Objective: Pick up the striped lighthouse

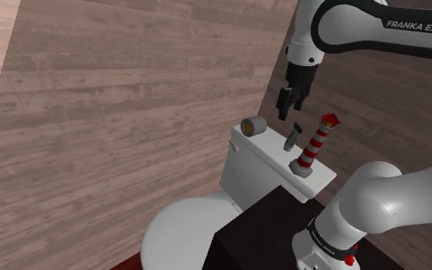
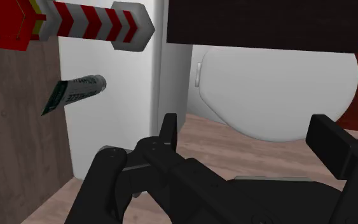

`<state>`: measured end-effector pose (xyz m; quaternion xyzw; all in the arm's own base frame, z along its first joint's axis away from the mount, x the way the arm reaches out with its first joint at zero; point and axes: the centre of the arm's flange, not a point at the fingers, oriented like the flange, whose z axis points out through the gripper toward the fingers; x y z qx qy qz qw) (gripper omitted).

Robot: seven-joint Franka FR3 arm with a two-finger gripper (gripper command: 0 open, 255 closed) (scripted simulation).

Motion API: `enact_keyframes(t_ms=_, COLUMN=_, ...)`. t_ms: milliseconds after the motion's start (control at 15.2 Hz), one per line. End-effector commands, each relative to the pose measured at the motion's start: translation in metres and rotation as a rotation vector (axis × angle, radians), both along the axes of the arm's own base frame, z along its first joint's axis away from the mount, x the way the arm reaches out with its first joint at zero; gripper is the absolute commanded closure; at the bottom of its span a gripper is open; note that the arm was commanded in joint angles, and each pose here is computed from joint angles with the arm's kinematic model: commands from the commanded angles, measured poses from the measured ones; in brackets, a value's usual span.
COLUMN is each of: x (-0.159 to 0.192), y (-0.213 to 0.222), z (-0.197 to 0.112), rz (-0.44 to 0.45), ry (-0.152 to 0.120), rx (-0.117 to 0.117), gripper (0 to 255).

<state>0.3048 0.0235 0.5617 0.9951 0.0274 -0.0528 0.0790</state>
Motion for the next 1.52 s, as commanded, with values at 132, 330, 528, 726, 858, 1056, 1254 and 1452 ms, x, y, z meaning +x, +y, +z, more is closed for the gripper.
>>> enact_keyframes(t_ms=132, x=-0.006, y=-0.019, z=-0.006, rz=0.032, ry=0.031, rx=-0.028, gripper=0)
enact_keyframes(t_ms=330, x=-0.014, y=-0.049, z=-0.014, rz=0.080, ry=0.077, rx=-0.069, gripper=0)
enact_keyframes(t_ms=528, x=-0.021, y=-0.079, z=-0.020, rz=0.128, ry=0.123, rx=-0.111, gripper=0)
enact_keyframes(t_ms=726, x=-0.026, y=-0.110, z=-0.024, rz=0.176, ry=0.169, rx=-0.152, gripper=0)
enact_keyframes(t_ms=858, x=-0.029, y=-0.131, z=-0.026, rz=0.208, ry=0.200, rx=-0.180, gripper=0)
enact_keyframes(t_ms=1056, x=-0.033, y=-0.162, z=-0.028, rz=0.255, ry=0.246, rx=-0.221, gripper=0)
enact_keyframes(t_ms=1254, x=-0.033, y=-0.174, z=-0.034, rz=0.273, ry=0.263, rx=-0.237, gripper=0)
enact_keyframes(t_ms=1452, x=-0.033, y=-0.174, z=-0.050, rz=0.273, ry=0.263, rx=-0.237, gripper=0)
